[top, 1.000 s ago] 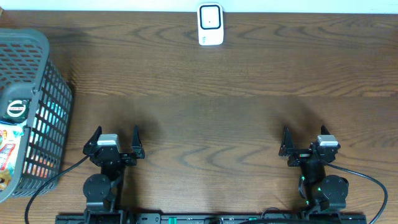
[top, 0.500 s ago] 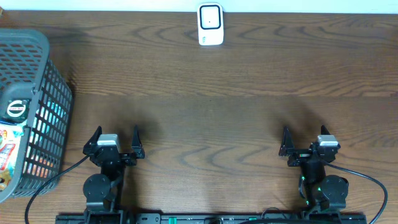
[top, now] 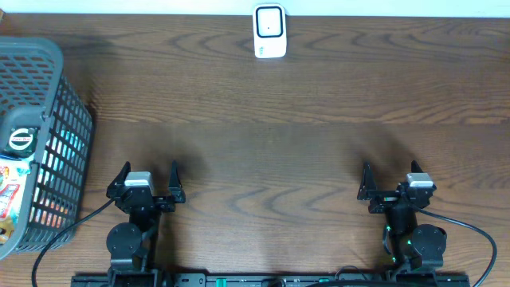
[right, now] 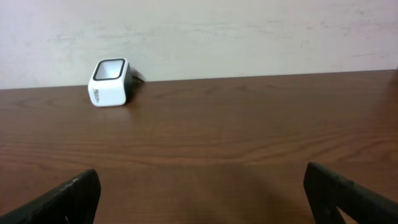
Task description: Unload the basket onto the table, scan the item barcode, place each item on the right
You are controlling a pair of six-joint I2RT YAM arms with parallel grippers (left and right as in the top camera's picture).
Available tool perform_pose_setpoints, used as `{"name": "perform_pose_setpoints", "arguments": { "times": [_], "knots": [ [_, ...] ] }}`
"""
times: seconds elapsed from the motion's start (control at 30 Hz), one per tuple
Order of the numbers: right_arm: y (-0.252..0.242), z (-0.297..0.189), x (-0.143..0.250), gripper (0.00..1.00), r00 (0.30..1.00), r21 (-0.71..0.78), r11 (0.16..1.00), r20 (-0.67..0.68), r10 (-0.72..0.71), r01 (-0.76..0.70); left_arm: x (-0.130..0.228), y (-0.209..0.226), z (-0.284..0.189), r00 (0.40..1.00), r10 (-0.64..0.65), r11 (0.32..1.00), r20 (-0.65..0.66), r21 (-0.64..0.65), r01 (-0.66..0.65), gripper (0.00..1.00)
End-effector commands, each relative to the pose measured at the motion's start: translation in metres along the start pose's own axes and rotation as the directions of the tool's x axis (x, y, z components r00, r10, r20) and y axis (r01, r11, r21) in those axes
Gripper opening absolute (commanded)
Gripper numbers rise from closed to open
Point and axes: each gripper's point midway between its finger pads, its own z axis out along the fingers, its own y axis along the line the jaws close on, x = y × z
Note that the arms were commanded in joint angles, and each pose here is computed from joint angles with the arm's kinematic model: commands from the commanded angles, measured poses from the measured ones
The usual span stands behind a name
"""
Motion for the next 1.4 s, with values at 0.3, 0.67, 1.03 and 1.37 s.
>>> {"name": "perform_pose_setpoints", "arguments": {
  "times": [0.3, 0.67, 1.03, 1.37],
  "knots": [
    [-0.001, 0.0, 0.002, 0.99, 1.0, 0.003, 1.0, -0.007, -0.008, 0.008, 0.015, 0.001, 0.0, 0.999, 0.009, 1.0, -0.054, -0.006, -0.01, 0.97],
    [-0.001, 0.0, 0.002, 0.99, 1.0, 0.003, 1.0, -0.007, -0.009, 0.009, 0.004, 0.001, -0.001, 0.999, -0.002, 1.0, -0.046, -0.007, 0.002, 0.97],
    [-0.001, 0.0, 0.002, 0.99, 1.0, 0.003, 1.0, -0.007, -0.008, 0.008, -0.056, -0.009, 0.01, 0.993, -0.037, 0.999, -0.111, 0.031, 0.04, 0.98],
    [-0.001, 0.0, 0.002, 0.99, 1.0, 0.003, 1.0, -0.007, -0.008, 0.008, -0.117, -0.02, 0.024, 0.939, -0.043, 0.996, -0.341, 0.055, 0.065, 0.97]
  ]
}}
